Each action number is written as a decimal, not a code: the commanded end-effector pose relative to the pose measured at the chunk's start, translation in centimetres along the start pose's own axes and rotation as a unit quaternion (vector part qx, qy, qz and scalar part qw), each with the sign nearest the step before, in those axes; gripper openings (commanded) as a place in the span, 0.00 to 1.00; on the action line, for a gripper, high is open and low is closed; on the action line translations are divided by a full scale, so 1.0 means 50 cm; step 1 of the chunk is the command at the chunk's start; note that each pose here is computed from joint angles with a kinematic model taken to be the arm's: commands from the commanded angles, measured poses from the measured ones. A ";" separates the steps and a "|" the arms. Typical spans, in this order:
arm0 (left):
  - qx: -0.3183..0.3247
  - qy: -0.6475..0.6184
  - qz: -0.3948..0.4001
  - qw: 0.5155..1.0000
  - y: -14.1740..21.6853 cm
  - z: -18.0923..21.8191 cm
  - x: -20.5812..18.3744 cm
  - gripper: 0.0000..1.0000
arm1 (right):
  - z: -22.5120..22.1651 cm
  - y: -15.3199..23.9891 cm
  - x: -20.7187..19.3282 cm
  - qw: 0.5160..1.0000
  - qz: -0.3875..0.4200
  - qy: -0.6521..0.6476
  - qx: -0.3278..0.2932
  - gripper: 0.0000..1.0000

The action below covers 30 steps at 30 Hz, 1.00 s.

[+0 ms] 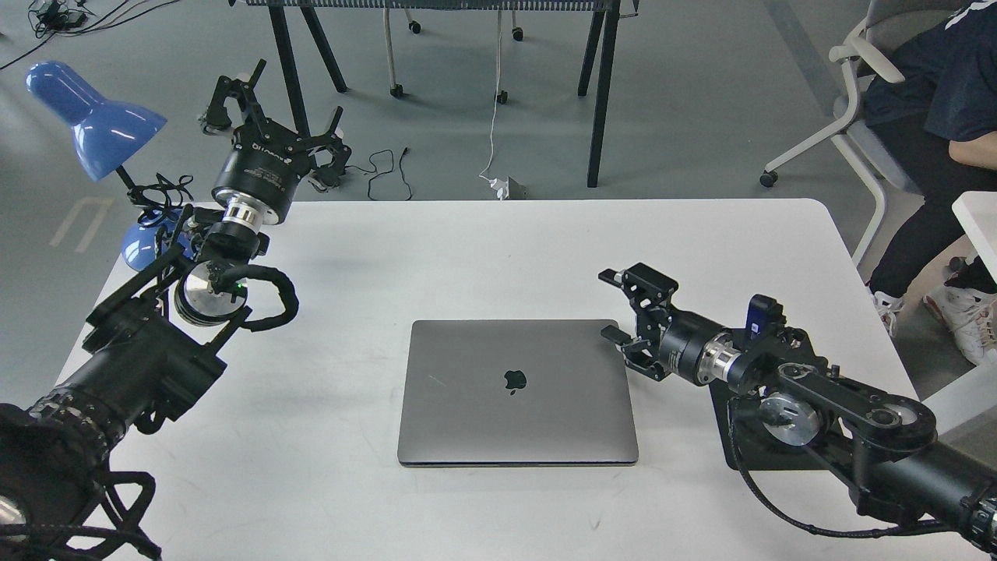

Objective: Close notebook with right arm

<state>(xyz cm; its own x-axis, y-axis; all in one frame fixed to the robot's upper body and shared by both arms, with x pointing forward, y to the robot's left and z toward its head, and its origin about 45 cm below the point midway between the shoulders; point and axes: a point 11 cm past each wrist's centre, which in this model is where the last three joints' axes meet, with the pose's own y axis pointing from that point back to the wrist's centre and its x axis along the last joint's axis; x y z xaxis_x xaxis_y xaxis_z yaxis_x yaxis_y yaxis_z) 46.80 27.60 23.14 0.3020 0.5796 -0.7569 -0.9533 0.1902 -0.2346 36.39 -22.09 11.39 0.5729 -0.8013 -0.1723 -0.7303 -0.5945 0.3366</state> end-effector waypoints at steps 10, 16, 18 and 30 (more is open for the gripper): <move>0.000 0.000 0.000 1.000 0.000 0.000 0.000 1.00 | -0.247 0.055 0.173 0.975 0.118 -0.092 0.167 1.00; 0.000 0.000 0.000 1.000 0.000 0.000 0.000 1.00 | -0.252 0.079 0.217 0.943 0.138 -0.214 0.215 1.00; 0.000 0.000 0.000 1.000 0.000 0.000 0.000 1.00 | -0.254 0.082 0.225 0.928 0.139 -0.255 0.231 1.00; 0.000 0.000 0.000 1.000 0.000 0.000 0.000 1.00 | -0.349 0.072 0.258 0.900 0.147 -0.288 0.294 1.00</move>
<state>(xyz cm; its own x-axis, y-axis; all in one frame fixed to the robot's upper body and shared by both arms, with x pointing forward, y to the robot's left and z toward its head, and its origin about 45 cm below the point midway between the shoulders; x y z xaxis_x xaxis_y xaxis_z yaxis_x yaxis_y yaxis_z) 46.80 27.60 23.14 0.3017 0.5791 -0.7573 -0.9534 0.1898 -0.2347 47.19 -33.40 25.75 0.1528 -0.7330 -0.6629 -0.9867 -0.1512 -0.0602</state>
